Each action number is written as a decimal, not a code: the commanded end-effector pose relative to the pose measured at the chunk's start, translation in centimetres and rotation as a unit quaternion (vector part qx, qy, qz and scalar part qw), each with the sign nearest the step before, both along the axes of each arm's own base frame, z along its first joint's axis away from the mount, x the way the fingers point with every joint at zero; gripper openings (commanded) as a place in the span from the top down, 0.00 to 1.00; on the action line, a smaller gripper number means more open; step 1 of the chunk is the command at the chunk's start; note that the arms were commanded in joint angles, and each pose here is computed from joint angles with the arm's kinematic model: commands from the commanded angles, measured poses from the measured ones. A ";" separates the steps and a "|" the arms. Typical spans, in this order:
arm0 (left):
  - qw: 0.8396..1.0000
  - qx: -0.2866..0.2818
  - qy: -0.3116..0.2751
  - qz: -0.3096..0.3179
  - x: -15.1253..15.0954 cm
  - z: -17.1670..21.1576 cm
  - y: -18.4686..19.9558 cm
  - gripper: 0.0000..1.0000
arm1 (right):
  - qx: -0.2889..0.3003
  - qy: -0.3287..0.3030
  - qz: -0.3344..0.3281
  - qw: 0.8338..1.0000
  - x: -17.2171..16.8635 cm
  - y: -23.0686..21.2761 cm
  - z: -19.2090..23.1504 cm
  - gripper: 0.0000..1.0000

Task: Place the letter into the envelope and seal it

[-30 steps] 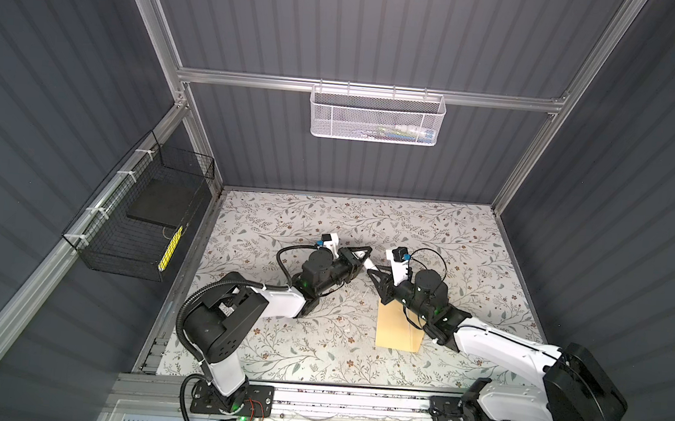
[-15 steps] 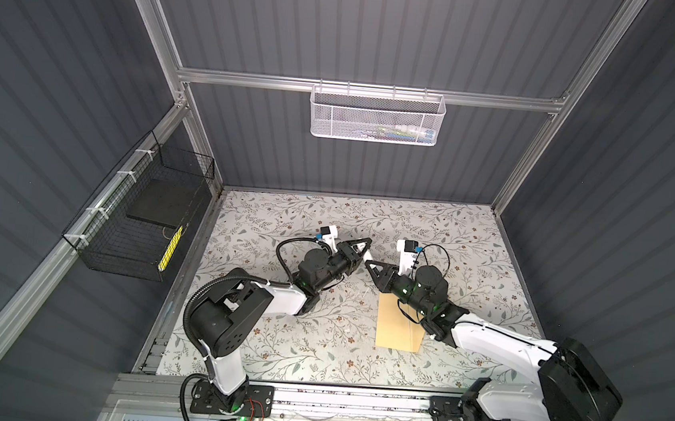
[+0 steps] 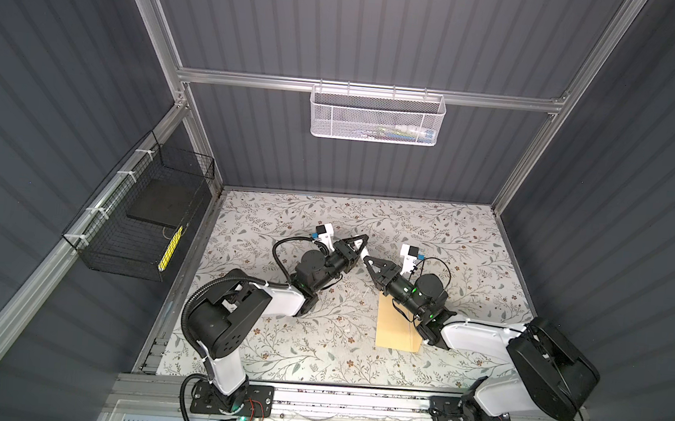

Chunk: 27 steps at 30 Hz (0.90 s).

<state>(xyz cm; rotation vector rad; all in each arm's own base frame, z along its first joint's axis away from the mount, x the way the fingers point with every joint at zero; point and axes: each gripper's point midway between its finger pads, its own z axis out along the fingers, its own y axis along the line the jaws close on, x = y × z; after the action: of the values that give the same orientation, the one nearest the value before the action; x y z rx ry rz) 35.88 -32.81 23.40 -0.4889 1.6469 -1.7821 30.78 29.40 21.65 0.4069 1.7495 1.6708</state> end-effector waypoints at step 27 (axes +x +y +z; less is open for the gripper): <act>0.997 0.047 0.046 0.032 0.2 3.3 2.0 1.00 | -0.426 -0.354 -0.067 0.830 -2.7 -4.1 4.1 0.16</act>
<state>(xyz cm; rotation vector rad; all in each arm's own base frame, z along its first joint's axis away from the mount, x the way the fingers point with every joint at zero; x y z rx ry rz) 35.69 -31.07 24.69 -0.5606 1.7684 -1.6385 27.73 26.20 26.00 -0.2065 1.6673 0.9858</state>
